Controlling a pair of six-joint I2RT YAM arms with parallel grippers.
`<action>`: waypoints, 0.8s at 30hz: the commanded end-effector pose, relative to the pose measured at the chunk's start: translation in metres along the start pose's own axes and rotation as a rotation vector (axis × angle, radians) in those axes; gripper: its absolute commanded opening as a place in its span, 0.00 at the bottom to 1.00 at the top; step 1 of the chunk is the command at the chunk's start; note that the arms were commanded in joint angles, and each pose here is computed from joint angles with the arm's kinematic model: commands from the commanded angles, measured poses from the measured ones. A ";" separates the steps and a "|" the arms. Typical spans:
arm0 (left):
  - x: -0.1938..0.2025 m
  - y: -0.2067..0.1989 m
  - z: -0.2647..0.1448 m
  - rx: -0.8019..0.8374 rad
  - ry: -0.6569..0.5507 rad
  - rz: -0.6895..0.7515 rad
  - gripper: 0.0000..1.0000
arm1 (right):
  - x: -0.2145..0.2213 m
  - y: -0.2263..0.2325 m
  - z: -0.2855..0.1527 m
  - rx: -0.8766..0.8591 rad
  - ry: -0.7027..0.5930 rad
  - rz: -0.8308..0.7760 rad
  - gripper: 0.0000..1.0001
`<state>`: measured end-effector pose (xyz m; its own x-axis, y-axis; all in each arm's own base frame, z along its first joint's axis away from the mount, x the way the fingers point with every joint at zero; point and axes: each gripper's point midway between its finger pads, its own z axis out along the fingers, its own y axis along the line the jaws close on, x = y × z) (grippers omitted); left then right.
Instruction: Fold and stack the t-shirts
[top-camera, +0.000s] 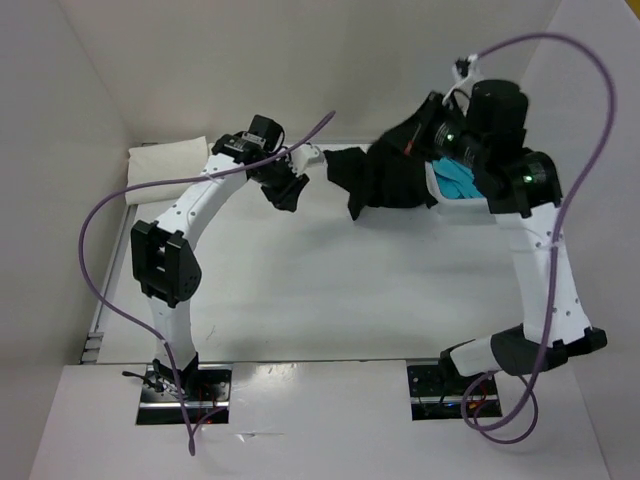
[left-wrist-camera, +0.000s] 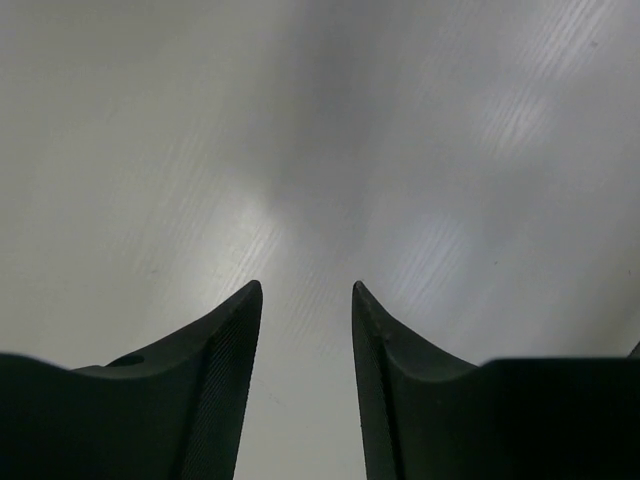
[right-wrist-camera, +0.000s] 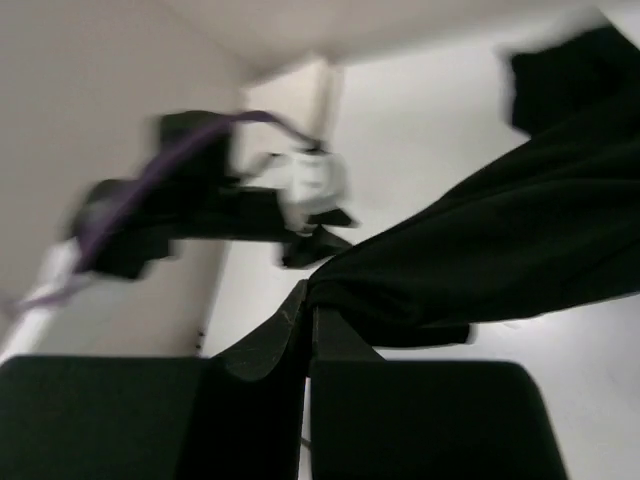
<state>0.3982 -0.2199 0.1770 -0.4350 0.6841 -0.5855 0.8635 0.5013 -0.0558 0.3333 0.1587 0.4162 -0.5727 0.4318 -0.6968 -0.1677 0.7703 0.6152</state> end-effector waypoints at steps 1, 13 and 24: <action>-0.031 0.011 -0.019 -0.029 -0.122 -0.019 0.49 | -0.034 0.051 -0.045 -0.055 -0.101 -0.106 0.00; 0.044 -0.002 0.017 -0.082 0.101 -0.013 0.58 | 0.023 -0.065 -0.007 0.261 0.002 -0.007 0.00; 0.114 -0.051 0.034 -0.015 0.301 0.090 0.59 | 0.073 -0.094 0.020 0.253 0.111 0.074 0.00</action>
<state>0.3320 -0.1851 0.0843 -0.4713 0.8145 -0.3384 0.8696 0.4932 -0.0239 0.3140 0.1238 0.2714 -0.7320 0.4157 -0.5398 0.1343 0.8648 0.4838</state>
